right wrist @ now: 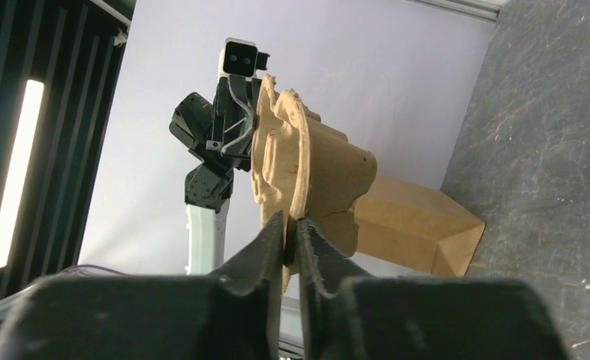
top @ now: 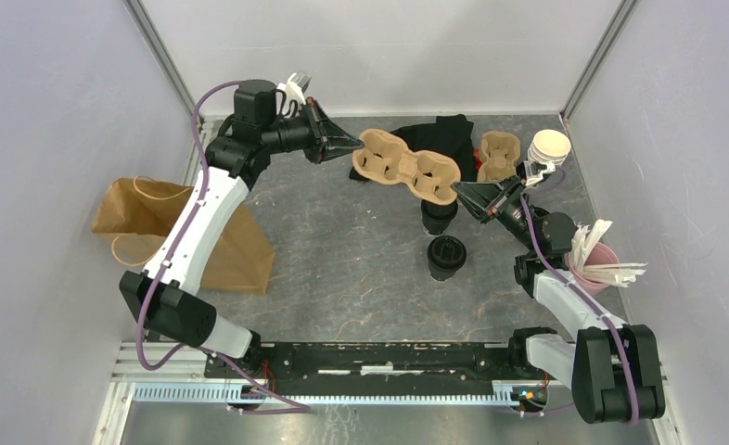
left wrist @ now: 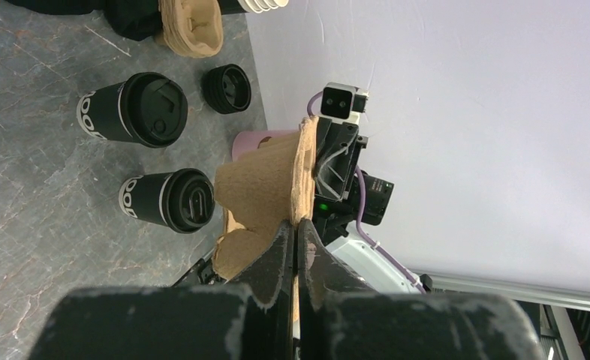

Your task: Pack the takeout coffee

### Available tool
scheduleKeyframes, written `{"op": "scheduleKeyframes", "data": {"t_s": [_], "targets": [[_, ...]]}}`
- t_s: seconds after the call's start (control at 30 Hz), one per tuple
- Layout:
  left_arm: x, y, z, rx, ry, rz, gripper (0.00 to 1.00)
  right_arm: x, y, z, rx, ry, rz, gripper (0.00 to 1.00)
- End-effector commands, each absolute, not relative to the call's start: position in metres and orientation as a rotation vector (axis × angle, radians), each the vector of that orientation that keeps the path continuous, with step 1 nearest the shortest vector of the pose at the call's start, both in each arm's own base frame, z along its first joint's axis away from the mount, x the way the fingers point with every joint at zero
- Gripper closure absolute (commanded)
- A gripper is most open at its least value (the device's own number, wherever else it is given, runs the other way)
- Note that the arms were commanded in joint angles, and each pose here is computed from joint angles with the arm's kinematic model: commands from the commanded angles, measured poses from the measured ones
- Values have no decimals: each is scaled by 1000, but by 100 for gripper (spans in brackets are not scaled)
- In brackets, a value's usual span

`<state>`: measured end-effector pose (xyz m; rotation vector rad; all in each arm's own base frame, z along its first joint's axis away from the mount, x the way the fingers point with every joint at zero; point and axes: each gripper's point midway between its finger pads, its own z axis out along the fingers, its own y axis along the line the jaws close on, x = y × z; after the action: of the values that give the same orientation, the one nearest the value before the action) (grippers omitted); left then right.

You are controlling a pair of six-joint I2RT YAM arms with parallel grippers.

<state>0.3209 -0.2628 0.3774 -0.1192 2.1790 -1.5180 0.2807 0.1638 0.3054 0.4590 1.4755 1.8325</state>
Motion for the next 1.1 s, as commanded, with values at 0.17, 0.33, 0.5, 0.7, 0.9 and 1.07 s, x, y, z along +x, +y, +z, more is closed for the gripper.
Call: {"op": "scheduleKeyframes", "data": {"t_s": [0.17,0.33,0.5,0.7,0.9,1.07], "targets": [[309,-259,394,-121,2123,-1555,88,270,159,335,382,1351,1877,100],[307,-247,394,-88,2110,-1422,29,268,159,336,330,1370,1814,100],[310,-185,397,-130,2150,-881,2,293,149,318,202,1625,1412,100],[284,-70,400,-378,2126,-213,6,312,94,345,13,1796,695,100],[247,-8,372,-520,2171,164,6,314,99,361,-61,1767,644,100],[239,-2,352,-524,2213,226,7,318,116,356,-112,1783,697,100]]}}
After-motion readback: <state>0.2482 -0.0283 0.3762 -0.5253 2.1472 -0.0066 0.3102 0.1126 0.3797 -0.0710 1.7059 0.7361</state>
